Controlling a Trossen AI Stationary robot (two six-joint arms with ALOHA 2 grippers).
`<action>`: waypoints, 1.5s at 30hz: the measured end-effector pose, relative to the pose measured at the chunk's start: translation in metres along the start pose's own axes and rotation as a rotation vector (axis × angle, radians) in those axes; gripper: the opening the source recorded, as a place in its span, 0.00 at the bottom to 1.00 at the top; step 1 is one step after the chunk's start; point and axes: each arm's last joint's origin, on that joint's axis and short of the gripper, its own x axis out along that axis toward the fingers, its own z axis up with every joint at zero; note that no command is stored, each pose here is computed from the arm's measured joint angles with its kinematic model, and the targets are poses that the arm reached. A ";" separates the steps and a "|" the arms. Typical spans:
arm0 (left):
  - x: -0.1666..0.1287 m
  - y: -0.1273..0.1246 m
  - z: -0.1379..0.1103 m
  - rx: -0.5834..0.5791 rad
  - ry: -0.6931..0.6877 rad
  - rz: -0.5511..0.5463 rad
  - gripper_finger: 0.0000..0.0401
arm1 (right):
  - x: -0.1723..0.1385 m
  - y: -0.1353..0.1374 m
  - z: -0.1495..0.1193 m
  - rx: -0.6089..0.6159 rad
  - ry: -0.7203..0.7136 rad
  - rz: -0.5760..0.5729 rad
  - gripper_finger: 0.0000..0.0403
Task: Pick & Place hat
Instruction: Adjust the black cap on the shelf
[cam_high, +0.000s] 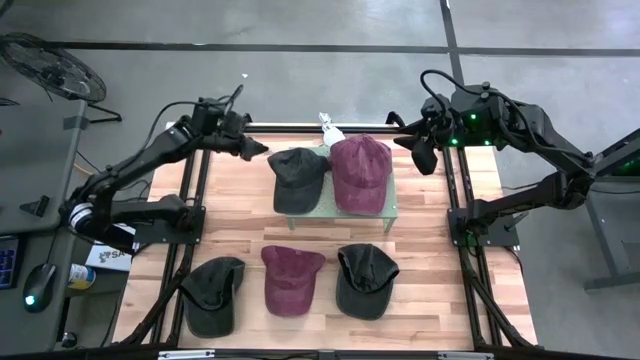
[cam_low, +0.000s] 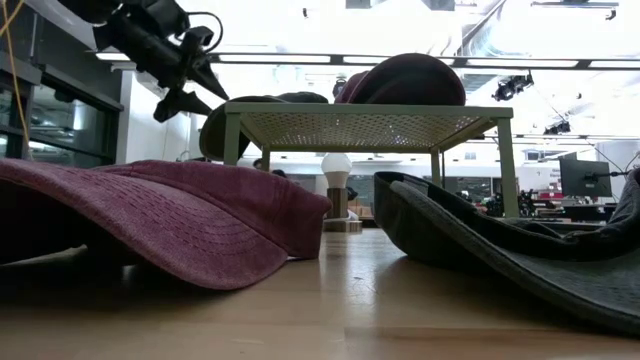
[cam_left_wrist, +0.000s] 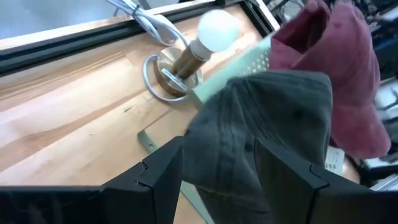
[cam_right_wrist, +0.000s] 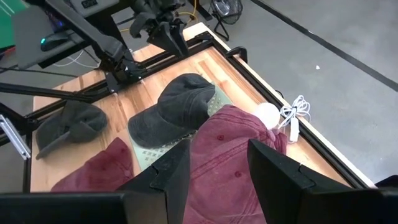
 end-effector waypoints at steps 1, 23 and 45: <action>-0.002 0.003 0.001 -0.013 0.000 -0.004 0.48 | 0.000 0.000 0.000 0.005 0.000 0.000 0.38; 0.044 0.056 0.003 -0.046 0.200 -0.110 0.78 | 0.000 0.000 0.000 0.052 0.000 -0.002 0.38; 0.047 0.053 -0.002 -0.006 0.259 -0.236 0.78 | 0.000 -0.001 0.000 0.075 -0.007 -0.023 0.38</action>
